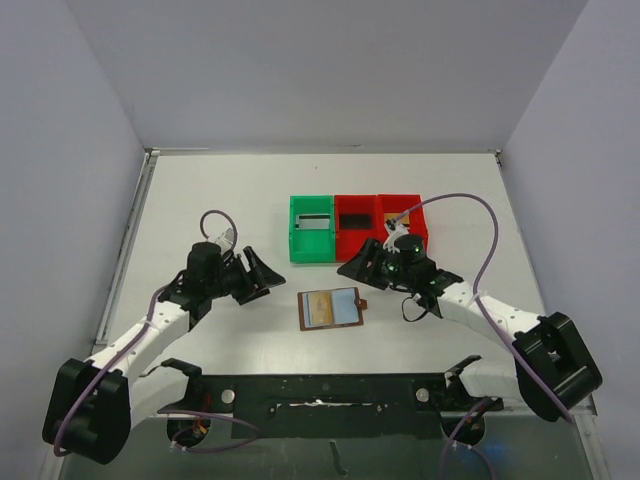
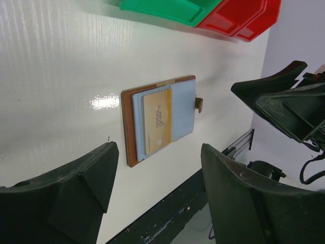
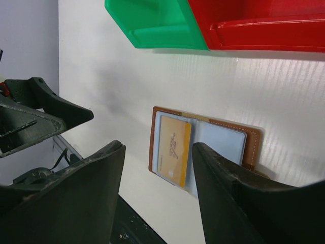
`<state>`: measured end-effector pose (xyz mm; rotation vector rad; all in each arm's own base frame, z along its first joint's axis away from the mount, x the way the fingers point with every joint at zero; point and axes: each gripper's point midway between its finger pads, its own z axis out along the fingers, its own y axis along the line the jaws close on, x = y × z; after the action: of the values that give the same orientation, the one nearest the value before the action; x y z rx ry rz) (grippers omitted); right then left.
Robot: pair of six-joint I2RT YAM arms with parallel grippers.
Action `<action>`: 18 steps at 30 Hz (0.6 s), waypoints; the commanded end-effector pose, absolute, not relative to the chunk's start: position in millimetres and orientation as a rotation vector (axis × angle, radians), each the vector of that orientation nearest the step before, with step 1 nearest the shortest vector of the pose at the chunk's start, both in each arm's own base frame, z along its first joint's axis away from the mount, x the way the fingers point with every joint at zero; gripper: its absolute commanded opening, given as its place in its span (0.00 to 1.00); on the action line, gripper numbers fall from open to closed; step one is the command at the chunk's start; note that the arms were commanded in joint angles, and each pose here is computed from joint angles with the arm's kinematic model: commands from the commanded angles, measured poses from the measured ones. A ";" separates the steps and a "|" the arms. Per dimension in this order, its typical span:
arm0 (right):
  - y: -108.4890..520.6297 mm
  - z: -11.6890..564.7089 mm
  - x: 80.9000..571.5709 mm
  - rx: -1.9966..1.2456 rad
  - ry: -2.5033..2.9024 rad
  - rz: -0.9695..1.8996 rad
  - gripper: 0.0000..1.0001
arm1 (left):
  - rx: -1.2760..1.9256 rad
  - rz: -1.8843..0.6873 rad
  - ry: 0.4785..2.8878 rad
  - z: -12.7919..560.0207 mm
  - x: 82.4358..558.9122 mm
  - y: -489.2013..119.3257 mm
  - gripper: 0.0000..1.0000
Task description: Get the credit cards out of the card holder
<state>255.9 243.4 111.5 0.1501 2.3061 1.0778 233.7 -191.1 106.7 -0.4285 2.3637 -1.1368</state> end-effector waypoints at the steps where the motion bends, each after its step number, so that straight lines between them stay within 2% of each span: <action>1: 257.2 127.6 269.1 0.179 2.248 1.108 0.54 | -0.320 -1.229 2.271 140.9 249.7 -209.0 0.64; 18: 299.6 79.8 249.8 0.089 2.417 1.157 0.38 | -0.253 -1.228 2.332 122.8 242.7 -248.6 0.48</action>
<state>237.1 278.8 56.1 0.1215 2.5066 1.0665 225.4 -232.1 95.1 -0.3122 2.4416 -1.1960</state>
